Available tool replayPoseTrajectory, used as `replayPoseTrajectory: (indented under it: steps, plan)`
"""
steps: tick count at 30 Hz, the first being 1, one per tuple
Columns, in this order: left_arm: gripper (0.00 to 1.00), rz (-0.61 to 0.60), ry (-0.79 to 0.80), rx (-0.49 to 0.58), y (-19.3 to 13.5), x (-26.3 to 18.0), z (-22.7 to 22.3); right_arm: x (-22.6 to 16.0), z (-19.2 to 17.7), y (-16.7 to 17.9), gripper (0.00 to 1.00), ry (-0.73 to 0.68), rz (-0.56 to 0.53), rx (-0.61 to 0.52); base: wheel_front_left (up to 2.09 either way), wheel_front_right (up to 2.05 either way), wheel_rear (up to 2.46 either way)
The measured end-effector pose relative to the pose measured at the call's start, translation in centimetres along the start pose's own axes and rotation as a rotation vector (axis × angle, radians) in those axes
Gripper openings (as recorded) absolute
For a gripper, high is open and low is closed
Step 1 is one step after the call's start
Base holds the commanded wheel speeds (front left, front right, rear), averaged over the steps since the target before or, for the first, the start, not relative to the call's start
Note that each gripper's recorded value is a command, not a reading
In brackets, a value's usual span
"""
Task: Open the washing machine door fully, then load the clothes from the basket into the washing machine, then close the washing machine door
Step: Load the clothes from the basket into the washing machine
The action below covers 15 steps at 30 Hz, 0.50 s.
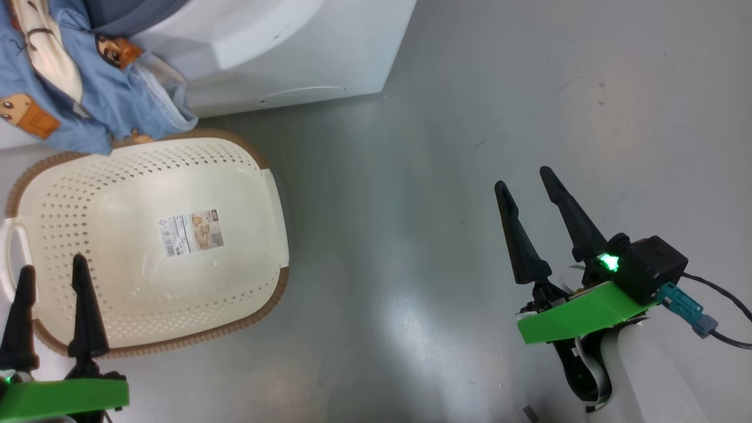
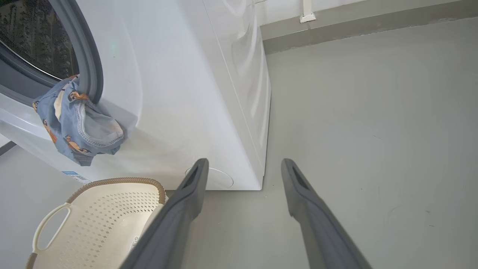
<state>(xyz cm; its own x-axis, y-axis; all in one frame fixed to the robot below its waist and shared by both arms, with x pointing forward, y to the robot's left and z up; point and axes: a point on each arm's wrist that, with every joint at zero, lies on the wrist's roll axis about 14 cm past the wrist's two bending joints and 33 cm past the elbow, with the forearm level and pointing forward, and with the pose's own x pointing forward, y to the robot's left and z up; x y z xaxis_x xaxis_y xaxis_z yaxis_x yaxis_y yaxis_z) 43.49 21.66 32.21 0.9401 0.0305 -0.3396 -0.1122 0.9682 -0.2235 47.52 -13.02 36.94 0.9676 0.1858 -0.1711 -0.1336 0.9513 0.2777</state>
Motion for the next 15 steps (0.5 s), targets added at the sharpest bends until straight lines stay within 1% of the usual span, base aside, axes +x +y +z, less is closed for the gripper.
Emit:
replayPoseTrajectory:
  steps: [15]
  plan:
    - [1.0, -0.017, 0.003, 0.001, -0.52, -0.13, -0.04, -0.2, 0.4, -0.14, 1.0, -0.007, -0.005, -0.005, 0.0, 0.0, 0.0]
